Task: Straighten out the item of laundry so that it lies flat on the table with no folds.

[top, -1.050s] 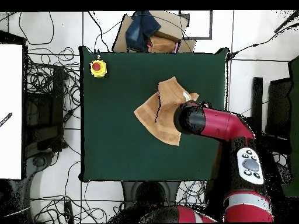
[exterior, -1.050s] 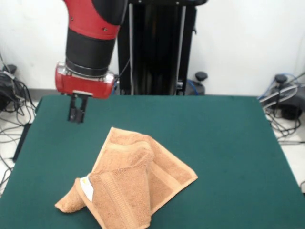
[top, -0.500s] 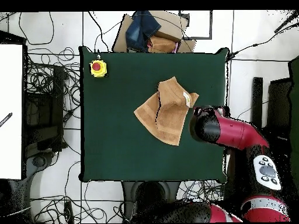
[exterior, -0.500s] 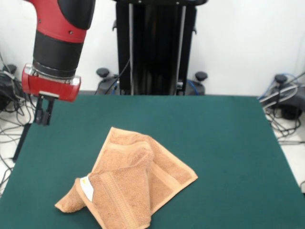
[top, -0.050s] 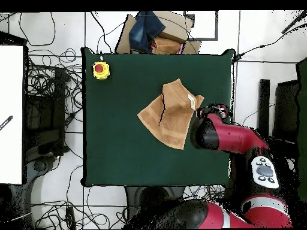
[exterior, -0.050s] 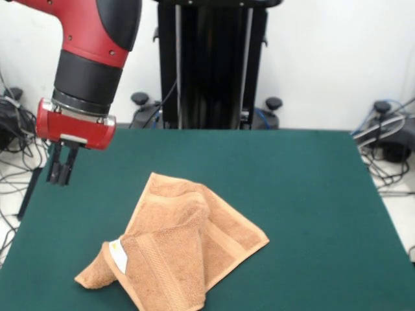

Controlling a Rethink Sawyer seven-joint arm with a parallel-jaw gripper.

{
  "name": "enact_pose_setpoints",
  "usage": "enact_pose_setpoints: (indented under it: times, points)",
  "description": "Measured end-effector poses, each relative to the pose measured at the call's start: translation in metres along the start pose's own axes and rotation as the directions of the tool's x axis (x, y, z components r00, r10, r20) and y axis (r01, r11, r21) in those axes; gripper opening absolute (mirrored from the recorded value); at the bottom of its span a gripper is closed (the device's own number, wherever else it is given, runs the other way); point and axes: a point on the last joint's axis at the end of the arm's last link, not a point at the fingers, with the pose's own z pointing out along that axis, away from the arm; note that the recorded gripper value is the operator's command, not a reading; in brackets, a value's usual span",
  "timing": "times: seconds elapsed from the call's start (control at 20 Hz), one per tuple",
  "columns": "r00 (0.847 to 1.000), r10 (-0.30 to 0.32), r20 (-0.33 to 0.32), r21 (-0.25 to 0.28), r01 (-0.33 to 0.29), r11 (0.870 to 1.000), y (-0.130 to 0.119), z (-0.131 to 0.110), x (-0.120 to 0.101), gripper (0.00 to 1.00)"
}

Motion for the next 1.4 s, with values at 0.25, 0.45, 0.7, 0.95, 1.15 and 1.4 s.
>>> enact_pose_setpoints:
  times: [0.25,0.45,0.7,0.95,1.15,1.4]
  points:
    - [1.0,-0.003,-0.008,-0.012,0.003,1.0,0.008,0.006,0.006,0.0]
    - [1.0,-0.004,-0.021,-0.025,0.003,1.0,0.016,0.013,0.012,0.0]
    - [0.997,-0.017,-0.071,-0.059,0.013,0.998,0.039,0.026,0.012,0.0]
    - [0.994,-0.038,-0.102,-0.092,0.028,0.995,0.065,0.039,0.009,0.0]
    - [0.993,-0.049,-0.105,-0.11,0.038,0.993,0.087,0.045,0.005,0.0]
    - [0.993,-0.056,-0.108,-0.124,0.043,0.991,0.102,0.048,0.003,0.0]
